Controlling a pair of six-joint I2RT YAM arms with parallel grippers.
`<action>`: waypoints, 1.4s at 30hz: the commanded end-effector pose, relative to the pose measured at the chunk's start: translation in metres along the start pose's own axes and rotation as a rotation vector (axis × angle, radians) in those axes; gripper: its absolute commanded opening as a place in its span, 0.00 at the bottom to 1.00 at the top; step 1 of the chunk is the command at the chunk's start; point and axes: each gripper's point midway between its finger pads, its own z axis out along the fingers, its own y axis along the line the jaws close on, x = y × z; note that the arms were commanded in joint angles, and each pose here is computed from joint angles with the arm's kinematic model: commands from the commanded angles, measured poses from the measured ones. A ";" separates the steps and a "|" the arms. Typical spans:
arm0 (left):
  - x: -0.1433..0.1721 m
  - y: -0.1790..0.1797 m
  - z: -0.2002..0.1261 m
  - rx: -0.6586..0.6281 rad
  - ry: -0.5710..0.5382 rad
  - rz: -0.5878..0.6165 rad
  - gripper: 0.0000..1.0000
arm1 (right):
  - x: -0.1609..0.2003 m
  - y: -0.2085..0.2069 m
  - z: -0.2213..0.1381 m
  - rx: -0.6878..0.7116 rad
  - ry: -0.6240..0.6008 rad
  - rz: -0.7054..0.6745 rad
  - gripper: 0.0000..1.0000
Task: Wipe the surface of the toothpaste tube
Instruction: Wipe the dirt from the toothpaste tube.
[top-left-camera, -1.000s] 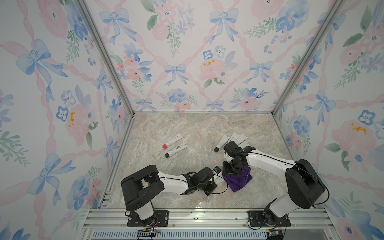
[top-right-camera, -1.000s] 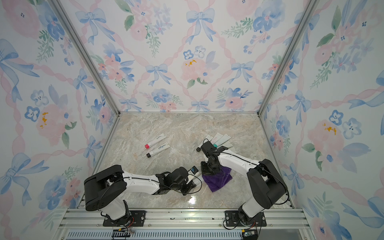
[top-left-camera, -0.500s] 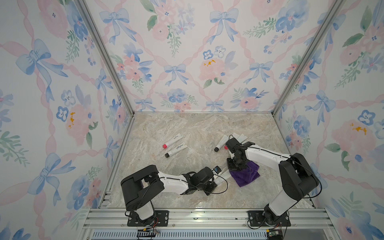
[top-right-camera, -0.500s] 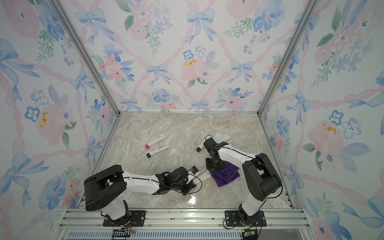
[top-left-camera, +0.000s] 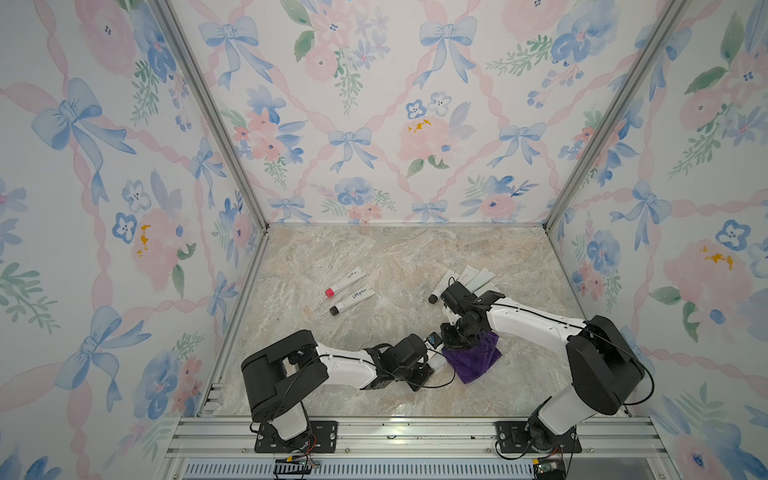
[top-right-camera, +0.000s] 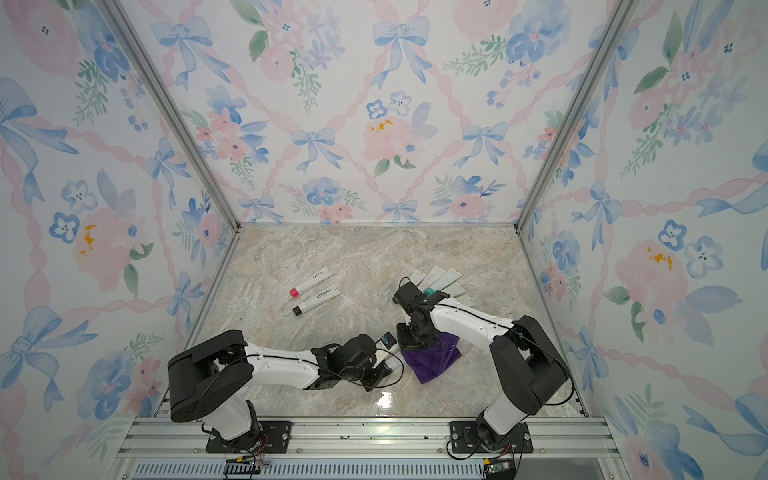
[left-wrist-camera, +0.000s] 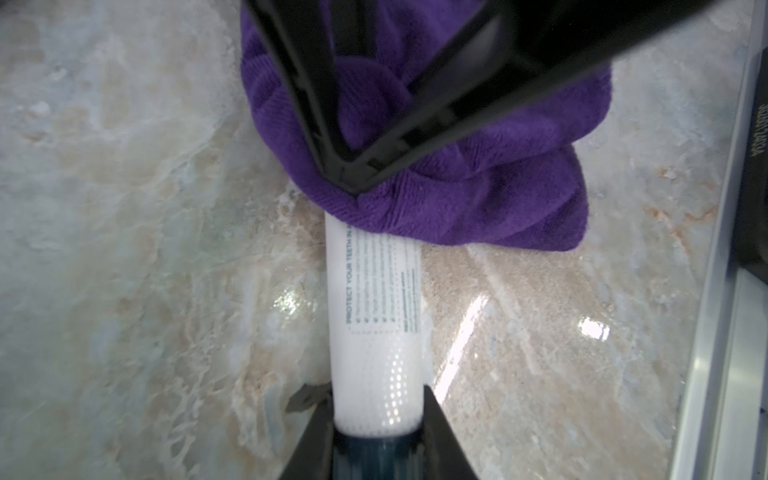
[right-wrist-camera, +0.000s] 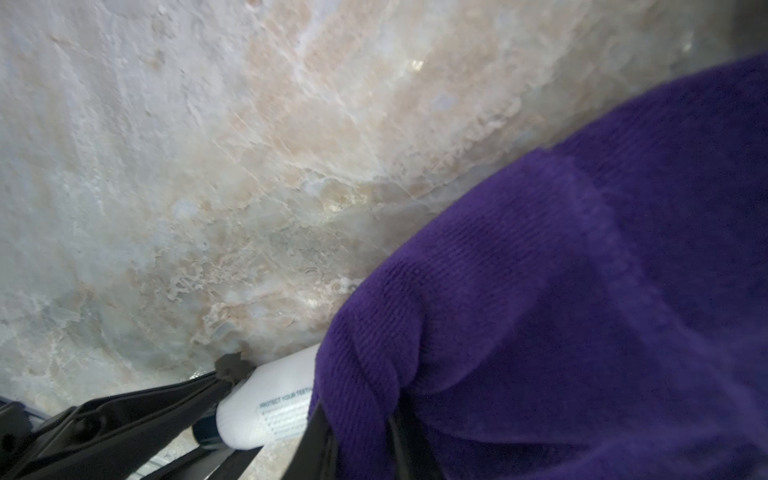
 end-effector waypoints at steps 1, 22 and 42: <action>0.016 0.011 0.001 -0.040 0.048 -0.008 0.28 | 0.009 -0.046 0.015 0.174 0.073 0.023 0.20; 0.017 0.012 0.003 -0.042 0.054 -0.010 0.28 | 0.020 0.005 0.004 -0.021 0.063 -0.015 0.20; 0.017 0.013 0.003 -0.043 0.052 -0.011 0.27 | -0.002 -0.097 0.008 0.310 0.058 0.067 0.20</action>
